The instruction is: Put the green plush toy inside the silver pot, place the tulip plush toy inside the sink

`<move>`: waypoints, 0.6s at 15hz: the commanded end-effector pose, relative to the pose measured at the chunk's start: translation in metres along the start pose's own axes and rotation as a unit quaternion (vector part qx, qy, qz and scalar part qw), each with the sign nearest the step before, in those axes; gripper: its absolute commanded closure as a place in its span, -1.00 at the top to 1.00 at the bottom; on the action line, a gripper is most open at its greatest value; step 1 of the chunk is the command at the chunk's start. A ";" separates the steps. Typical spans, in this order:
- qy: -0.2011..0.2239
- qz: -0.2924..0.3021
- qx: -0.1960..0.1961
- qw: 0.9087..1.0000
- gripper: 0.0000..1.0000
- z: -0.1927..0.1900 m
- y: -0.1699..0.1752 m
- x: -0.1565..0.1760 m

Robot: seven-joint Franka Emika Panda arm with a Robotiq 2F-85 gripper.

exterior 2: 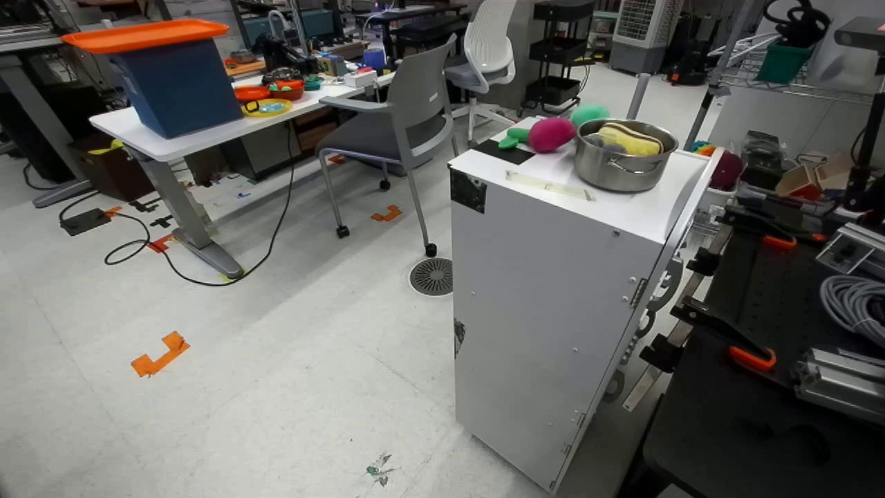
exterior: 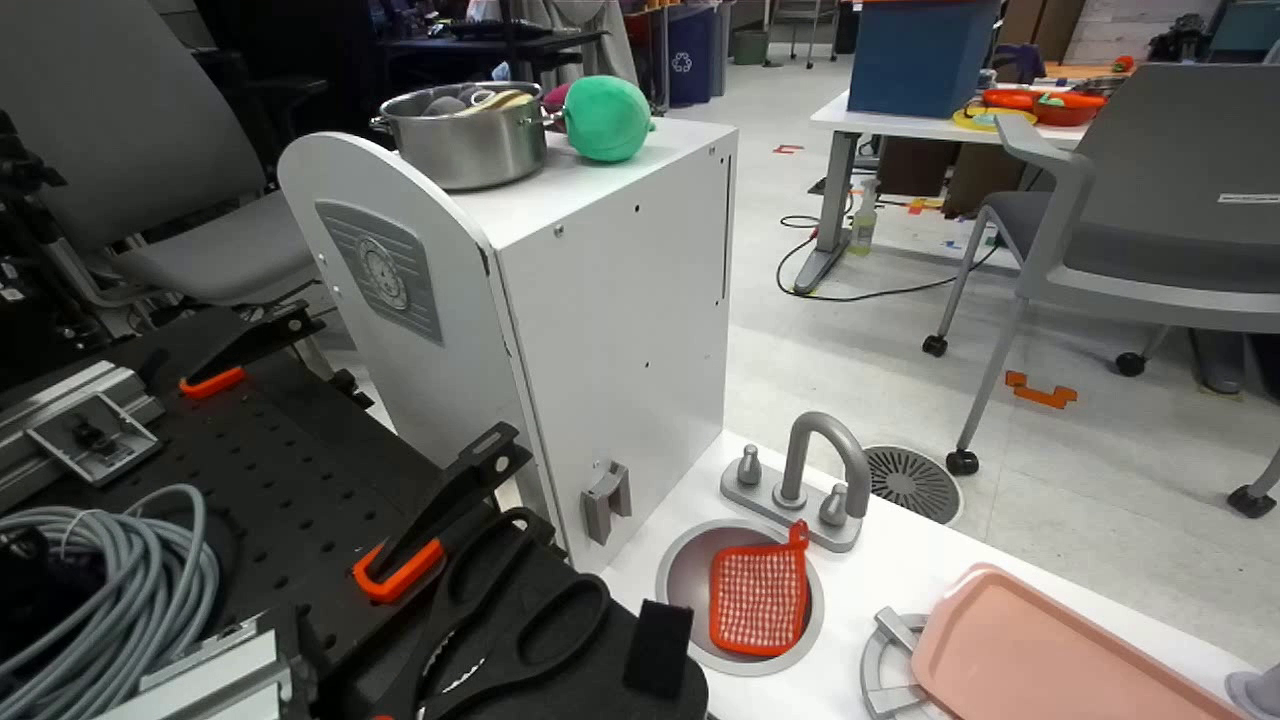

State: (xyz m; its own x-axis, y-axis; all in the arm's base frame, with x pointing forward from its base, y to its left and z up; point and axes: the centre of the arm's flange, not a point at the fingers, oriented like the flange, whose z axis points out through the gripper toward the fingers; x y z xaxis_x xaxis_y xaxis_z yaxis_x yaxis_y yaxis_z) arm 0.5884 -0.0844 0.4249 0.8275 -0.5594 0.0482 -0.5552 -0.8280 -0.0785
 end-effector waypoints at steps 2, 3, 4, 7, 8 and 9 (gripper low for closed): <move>-0.021 -0.031 0.029 0.999 1.00 -0.004 -0.026 -0.005; -0.028 -0.031 0.030 0.999 1.00 -0.001 -0.029 -0.006; -0.032 -0.031 0.030 0.999 1.00 0.001 -0.031 -0.007; -0.041 -0.027 0.025 0.998 1.00 0.010 -0.031 -0.006; -0.047 -0.025 0.019 0.998 1.00 0.015 -0.030 -0.005; -0.052 -0.024 0.015 0.998 1.00 0.020 -0.029 -0.004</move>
State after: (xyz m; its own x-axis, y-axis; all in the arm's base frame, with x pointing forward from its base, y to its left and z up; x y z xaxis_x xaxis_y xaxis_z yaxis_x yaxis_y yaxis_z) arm 0.5933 -0.0536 0.4132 0.8597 -0.5107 -0.0118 -0.5087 -0.8539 -0.1094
